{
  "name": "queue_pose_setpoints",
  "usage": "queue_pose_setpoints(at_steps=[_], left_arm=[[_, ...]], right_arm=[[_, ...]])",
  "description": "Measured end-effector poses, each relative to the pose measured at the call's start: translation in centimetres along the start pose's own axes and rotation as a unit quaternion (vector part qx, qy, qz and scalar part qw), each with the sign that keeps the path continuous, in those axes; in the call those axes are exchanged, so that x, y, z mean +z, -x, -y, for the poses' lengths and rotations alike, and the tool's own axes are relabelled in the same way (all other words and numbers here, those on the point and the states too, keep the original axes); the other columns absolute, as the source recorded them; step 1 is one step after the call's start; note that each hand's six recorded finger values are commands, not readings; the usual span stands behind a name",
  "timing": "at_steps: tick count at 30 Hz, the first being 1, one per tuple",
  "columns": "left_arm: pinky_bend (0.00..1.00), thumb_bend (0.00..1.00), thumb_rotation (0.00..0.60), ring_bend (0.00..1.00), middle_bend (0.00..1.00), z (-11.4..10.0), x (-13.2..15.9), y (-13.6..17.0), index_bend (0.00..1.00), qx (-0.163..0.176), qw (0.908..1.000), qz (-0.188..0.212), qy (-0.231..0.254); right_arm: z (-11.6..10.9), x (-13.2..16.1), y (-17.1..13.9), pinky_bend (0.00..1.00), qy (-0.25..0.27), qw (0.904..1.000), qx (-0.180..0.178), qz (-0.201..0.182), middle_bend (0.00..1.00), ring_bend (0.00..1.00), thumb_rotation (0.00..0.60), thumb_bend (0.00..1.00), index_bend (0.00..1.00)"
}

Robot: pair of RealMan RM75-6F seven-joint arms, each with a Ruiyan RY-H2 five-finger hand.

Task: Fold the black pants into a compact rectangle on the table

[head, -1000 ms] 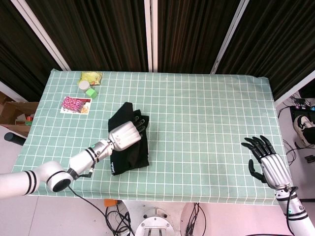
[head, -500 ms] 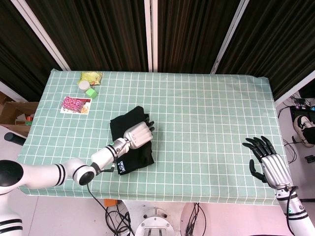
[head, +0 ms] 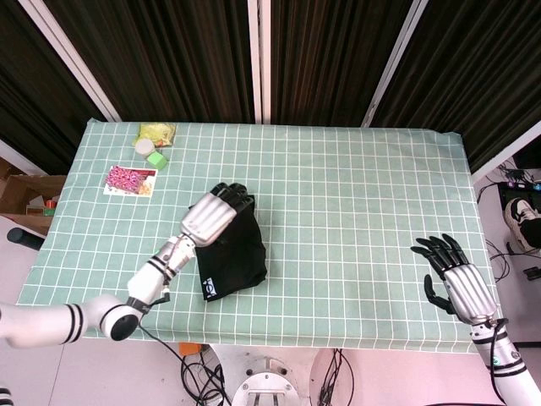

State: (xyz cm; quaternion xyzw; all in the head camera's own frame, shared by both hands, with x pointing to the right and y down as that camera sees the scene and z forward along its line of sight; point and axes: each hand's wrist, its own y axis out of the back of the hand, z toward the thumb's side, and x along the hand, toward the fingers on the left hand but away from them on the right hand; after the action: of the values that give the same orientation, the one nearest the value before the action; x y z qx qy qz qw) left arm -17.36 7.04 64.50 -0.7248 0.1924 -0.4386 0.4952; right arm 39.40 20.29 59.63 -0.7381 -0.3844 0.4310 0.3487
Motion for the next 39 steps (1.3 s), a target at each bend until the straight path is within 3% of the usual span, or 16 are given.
queue_pose_setpoints(at_steps=[9, 14, 20, 26, 29, 36, 39], left_arm=[[0.20, 0.12, 0.600, 0.09, 0.19, 1.8, -5.5, 5.6, 0.17, -0.024, 0.9961, -0.078, 0.033], [0.20, 0.19, 0.600, 0.09, 0.19, 2.1, -7.0, 7.2, 0.17, -0.017, 0.9929, -0.107, 0.048], [0.19, 0.20, 0.600, 0.09, 0.19, 2.5, -7.6, 8.5, 0.18, -0.015, 0.9912, -0.116, 0.062], [0.19, 0.20, 0.600, 0.09, 0.19, 2.9, -7.6, 8.4, 0.17, -0.024, 0.9901, -0.120, 0.070], [0.19, 0.20, 0.600, 0.09, 0.19, 3.3, -7.5, 8.3, 0.17, -0.029, 0.9899, -0.119, 0.072], [0.19, 0.20, 0.600, 0.09, 0.19, 3.9, -7.1, 8.4, 0.18, -0.034, 0.9907, -0.110, 0.072], [0.19, 0.20, 0.600, 0.09, 0.19, 3.8, -6.5, 8.0, 0.20, -0.027, 0.9924, -0.096, 0.072]], right_arm=[[4.1, 5.6, 5.1, 0.05, -0.005, 0.9911, 0.089, -0.099, 0.16, 0.08, 0.600, 0.82, 0.22], [6.9, 11.1, 9.7, 0.05, -0.006, 0.9761, 0.133, -0.172, 0.14, 0.07, 0.600, 0.83, 0.23], [9.5, 17.9, 13.8, 0.05, 0.002, 0.9575, 0.156, -0.242, 0.14, 0.07, 0.600, 0.83, 0.23], [13.2, 21.5, 16.1, 0.05, 0.004, 0.9454, 0.197, -0.260, 0.15, 0.07, 0.600, 0.83, 0.23], [15.3, 21.6, 16.1, 0.05, 0.000, 0.9414, 0.225, -0.252, 0.16, 0.07, 0.600, 0.83, 0.23], [18.1, 19.7, 12.4, 0.05, -0.021, 0.9281, 0.279, -0.245, 0.16, 0.07, 0.600, 0.83, 0.23], [18.5, 18.7, 10.8, 0.05, -0.019, 0.9265, 0.291, -0.238, 0.16, 0.07, 0.600, 0.82, 0.23]])
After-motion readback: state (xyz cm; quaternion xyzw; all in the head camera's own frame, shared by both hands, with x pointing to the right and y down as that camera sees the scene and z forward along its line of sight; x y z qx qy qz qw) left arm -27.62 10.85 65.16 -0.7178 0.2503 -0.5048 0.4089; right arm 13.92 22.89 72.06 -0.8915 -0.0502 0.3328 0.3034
